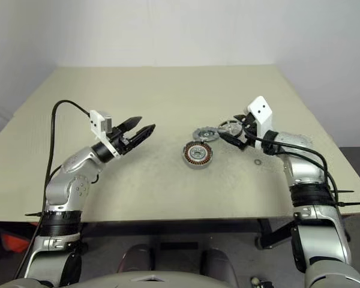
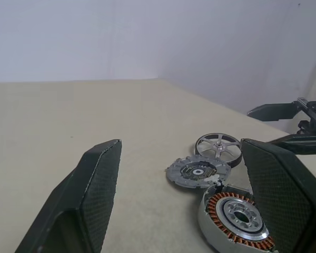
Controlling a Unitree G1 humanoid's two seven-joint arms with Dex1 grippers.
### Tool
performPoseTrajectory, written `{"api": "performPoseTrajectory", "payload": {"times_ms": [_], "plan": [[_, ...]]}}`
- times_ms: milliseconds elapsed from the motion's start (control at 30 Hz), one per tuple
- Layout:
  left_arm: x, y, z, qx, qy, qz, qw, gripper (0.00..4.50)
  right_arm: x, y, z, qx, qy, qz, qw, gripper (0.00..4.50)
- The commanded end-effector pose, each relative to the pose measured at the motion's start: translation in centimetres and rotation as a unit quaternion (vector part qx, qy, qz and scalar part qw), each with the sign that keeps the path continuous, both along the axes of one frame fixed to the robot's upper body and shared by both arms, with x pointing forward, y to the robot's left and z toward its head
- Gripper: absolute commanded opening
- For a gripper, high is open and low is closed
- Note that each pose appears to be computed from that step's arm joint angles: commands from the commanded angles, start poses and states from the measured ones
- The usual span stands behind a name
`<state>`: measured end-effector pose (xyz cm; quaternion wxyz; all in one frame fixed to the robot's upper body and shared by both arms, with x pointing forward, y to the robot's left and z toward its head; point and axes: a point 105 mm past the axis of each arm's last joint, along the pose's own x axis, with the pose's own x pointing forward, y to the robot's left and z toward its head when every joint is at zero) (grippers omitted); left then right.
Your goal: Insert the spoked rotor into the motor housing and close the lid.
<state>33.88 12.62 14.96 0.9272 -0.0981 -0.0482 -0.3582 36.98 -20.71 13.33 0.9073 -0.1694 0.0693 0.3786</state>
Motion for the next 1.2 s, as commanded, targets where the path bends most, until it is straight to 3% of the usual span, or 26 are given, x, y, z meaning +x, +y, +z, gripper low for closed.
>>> {"api": "performPoseTrajectory", "payload": {"times_ms": [33,400,867,967,1100,1200], "plan": [[-0.1,0.2,0.4,0.016,-0.010,0.002,1.000,3.79,-0.5,-2.4,0.3,-0.008,0.006,-0.019,1.000,4.46],[0.2,-2.5,-1.3,0.052,0.002,-0.036,0.998,3.79,-2.4,-7.8,-5.2,-0.002,0.088,-0.130,0.988,4.46],[0.9,-2.3,-1.8,0.072,0.001,-0.036,0.997,3.79,-3.6,-9.0,-7.2,-0.007,0.102,-0.157,0.982,4.46],[0.9,-2.1,-1.7,0.075,0.000,-0.031,0.997,3.86,-3.5,-8.7,-7.5,-0.007,0.103,-0.155,0.983,3.80],[1.1,-1.6,-1.7,0.079,-0.003,-0.021,0.997,3.86,-3.2,-8.2,-7.9,-0.009,0.108,-0.153,0.982,2.44],[1.2,-1.3,-1.5,0.080,-0.004,-0.016,0.997,3.86,-3.0,-8.1,-8.1,-0.011,0.113,-0.155,0.981,2.44]]}}
